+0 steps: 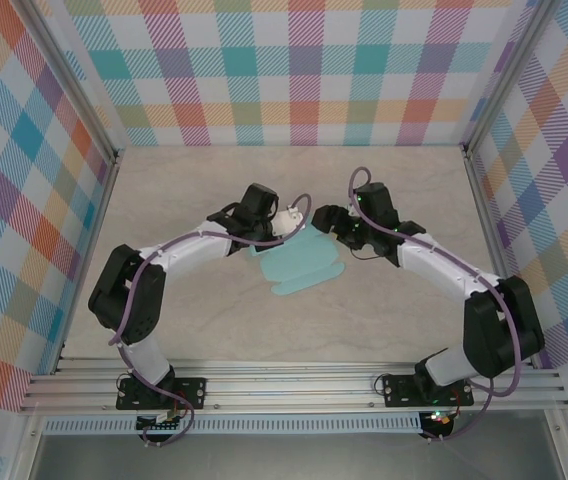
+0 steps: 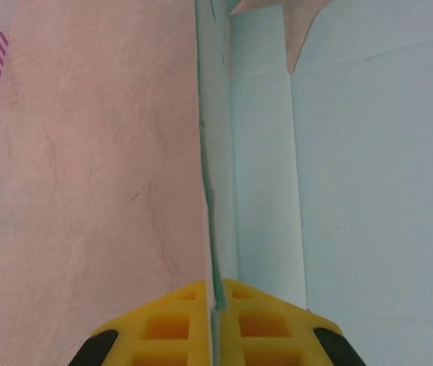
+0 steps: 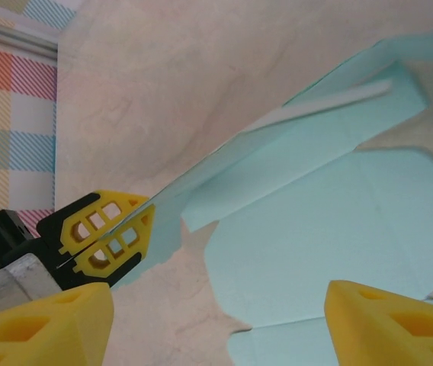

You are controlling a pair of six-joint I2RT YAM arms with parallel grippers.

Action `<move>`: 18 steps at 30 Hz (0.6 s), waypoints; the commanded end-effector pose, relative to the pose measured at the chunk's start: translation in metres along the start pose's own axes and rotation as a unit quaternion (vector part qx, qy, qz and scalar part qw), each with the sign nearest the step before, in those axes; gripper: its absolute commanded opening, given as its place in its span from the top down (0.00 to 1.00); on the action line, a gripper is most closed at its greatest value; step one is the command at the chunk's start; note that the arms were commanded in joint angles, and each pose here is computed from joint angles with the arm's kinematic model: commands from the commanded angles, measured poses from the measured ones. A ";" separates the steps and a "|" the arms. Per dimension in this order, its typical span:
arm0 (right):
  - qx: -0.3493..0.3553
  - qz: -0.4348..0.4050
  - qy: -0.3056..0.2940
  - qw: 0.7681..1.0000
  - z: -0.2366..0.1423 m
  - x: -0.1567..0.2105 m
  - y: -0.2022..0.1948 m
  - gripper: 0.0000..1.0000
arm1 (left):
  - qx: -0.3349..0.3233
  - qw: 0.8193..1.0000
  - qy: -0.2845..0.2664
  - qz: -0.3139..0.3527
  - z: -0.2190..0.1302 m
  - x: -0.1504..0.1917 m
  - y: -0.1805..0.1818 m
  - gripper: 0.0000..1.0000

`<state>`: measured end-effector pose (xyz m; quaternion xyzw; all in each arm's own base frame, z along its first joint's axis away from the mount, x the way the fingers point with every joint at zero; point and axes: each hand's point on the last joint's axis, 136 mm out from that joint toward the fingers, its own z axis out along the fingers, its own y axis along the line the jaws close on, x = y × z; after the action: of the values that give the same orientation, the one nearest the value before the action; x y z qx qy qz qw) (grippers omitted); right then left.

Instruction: Fold the paper box

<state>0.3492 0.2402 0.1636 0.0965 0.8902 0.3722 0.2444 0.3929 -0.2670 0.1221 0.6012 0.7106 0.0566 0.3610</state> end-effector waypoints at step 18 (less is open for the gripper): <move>0.007 0.061 -0.031 0.998 0.057 -0.044 -0.003 0.34 | 0.009 1.000 0.023 0.016 -0.003 0.019 -0.013 0.96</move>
<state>0.4003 0.2580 0.1338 0.1539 0.8882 0.3650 0.2326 0.3952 -0.2610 0.1193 0.5966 0.7110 0.0755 0.3645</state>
